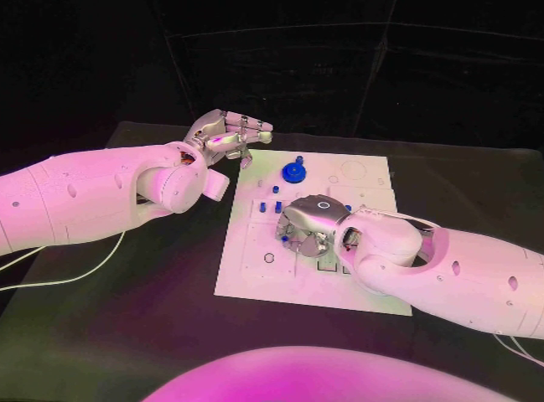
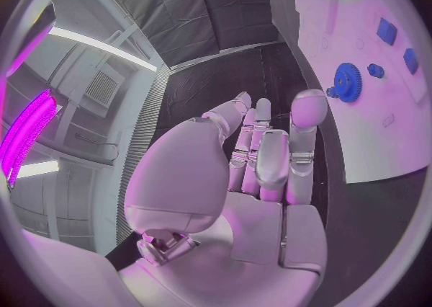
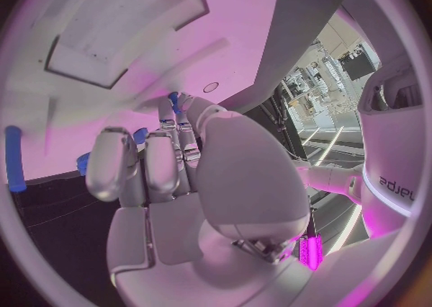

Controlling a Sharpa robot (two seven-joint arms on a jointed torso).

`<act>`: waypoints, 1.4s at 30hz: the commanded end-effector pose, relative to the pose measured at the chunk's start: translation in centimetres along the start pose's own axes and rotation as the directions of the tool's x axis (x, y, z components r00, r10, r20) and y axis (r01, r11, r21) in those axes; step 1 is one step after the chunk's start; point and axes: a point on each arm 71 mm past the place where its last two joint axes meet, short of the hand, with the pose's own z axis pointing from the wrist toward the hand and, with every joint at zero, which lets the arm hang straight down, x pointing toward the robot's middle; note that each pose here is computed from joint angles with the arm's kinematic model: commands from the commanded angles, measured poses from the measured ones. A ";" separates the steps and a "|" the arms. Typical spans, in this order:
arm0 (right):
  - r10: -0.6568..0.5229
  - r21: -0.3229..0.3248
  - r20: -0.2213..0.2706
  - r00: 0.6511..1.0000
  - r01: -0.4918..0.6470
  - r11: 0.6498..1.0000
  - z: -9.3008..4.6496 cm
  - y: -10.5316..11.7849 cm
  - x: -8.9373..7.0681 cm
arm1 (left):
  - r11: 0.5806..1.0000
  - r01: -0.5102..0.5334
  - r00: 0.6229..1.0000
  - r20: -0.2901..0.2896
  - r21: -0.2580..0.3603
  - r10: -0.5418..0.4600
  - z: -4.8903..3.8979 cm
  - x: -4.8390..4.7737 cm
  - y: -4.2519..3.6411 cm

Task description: Assemble the parts on the task board

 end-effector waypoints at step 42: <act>0.087 0.214 0.139 0.986 -0.115 0.970 -7.4 -8.2 -5.3 | 1.000 0.012 1.000 -0.024 -0.021 -0.012 0.09 -0.37 0.15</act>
